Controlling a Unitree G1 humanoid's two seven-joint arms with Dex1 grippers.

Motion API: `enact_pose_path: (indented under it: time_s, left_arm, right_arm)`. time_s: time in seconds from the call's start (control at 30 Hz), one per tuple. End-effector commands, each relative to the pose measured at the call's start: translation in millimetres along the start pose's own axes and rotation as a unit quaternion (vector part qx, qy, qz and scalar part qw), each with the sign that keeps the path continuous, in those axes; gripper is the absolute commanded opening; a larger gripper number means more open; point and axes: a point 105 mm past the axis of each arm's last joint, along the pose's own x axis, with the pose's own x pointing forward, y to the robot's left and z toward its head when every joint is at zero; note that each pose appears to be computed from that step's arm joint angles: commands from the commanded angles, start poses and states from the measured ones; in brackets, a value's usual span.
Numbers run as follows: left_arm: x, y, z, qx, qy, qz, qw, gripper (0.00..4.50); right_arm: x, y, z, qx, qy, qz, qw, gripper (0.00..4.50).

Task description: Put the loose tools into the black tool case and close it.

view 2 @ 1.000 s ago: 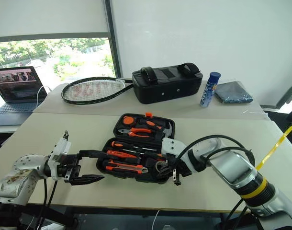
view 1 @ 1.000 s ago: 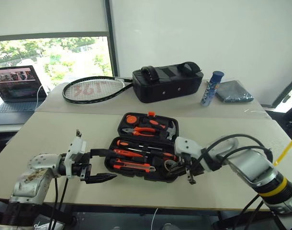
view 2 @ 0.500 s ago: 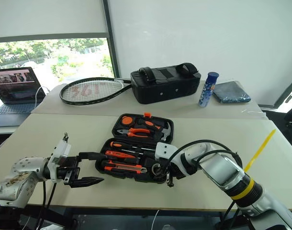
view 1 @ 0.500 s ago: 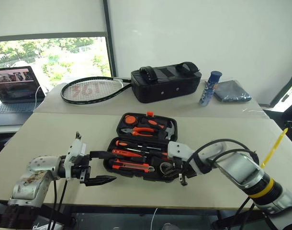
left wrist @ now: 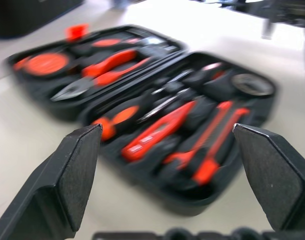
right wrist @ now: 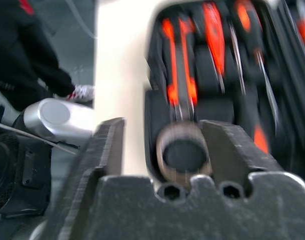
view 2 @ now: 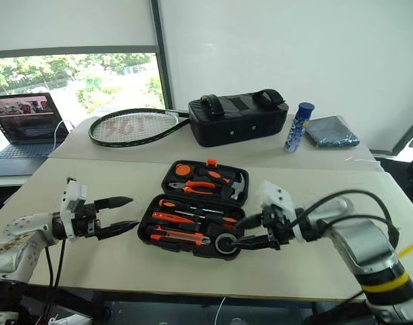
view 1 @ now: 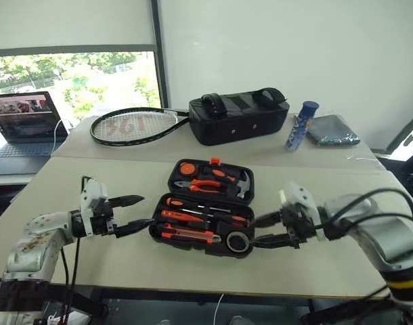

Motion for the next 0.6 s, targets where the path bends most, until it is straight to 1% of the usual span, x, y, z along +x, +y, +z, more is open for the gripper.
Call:
enact_pose_path:
  time_s: [0.03,0.07,0.13,0.17,0.2,0.27,0.3,0.33,0.37,0.47,0.6]
  left_arm:
    - [-9,26,-12,0.019,0.042,0.075,0.996,3.43]
    - [-7,29,-15,0.019,0.045,0.084,0.995,2.97]
    - [4,28,-18,0.015,0.046,0.083,0.995,2.37]
    - [7,28,-19,0.014,0.049,0.083,0.995,1.90]
    - [15,25,-20,0.014,0.049,0.078,0.996,1.67]
    - [25,22,-23,0.018,0.058,0.074,0.995,0.81]
    - [31,19,-24,0.019,0.057,0.066,0.996,0.54]
    - [38,15,-25,0.014,0.056,0.056,0.997,0.11]
    - [43,10,-26,0.008,0.057,0.047,0.997,0.04]
    - [56,-7,-29,0.011,0.066,0.004,0.998,0.04]
    - [58,-31,-27,0.007,0.065,-0.061,0.996,0.04]
  right_arm:
    - [-5,-25,-13,-0.052,-0.006,-0.098,0.994,0.97]
    - [-3,-29,-18,-0.060,-0.003,-0.112,0.992,0.58]
    - [1,-39,-21,-0.073,-0.011,-0.151,0.986,0.01]
    - [3,-43,-21,-0.074,-0.017,-0.166,0.983,0.00]
    - [5,-47,-23,-0.085,-0.013,-0.180,0.980,0.00]
    - [9,-54,-26,-0.100,-0.009,-0.201,0.974,0.00]
    - [12,-56,-27,-0.096,-0.011,-0.207,0.973,0.00]
    - [14,-58,-27,-0.095,-0.011,-0.215,0.972,0.00]
    - [17,-59,-27,-0.091,-0.011,-0.218,0.972,0.00]
    - [25,-57,-30,-0.080,-0.007,-0.213,0.974,0.00]
    - [32,-44,-29,-0.070,-0.007,-0.183,0.981,0.00]
